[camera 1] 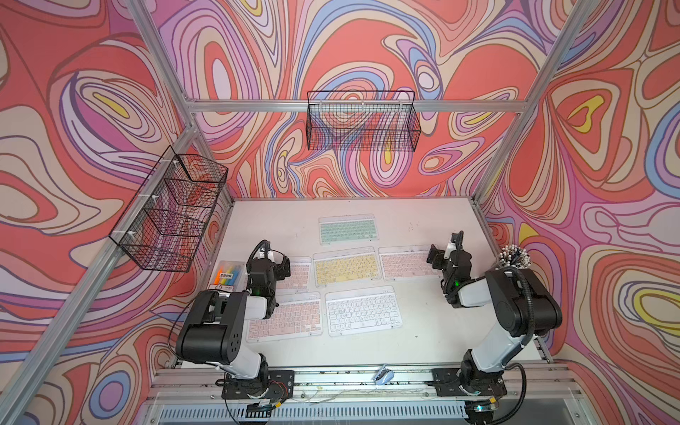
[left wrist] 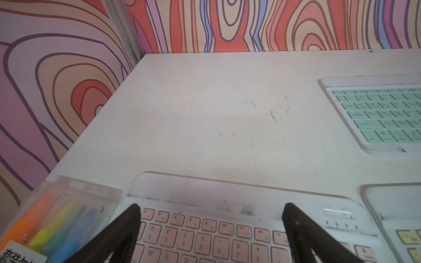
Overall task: Stack the numeric keypads
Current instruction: Pick up the numeric keypad from the center of the board.
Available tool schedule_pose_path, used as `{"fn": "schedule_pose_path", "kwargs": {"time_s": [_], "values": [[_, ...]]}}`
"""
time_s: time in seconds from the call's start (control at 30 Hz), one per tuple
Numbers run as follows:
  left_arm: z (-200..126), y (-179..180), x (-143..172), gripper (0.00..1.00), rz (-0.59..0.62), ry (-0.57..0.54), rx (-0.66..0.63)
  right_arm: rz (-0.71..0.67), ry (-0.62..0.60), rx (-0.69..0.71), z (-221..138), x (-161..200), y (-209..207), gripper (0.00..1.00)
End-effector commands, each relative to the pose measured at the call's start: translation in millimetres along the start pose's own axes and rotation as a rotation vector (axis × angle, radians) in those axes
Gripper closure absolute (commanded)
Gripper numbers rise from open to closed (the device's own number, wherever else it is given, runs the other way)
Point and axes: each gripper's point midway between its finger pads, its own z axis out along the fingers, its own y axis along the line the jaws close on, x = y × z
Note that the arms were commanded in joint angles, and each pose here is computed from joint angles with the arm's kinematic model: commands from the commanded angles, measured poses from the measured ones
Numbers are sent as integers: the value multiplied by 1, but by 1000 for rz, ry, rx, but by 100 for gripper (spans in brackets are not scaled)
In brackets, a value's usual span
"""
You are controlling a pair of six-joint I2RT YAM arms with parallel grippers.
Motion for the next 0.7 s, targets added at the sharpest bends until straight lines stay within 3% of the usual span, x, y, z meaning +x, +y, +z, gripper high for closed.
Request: {"fn": "schedule_pose_path", "kwargs": {"time_s": [0.0, 0.67], "values": [[2, 1, -7, 0, -15, -19, 2, 0, -30, -1, -2, -7, 0, 1], [2, 0, -7, 0, -11, -17, 6, 0, -21, -4, -1, -5, 1, 2]]}}
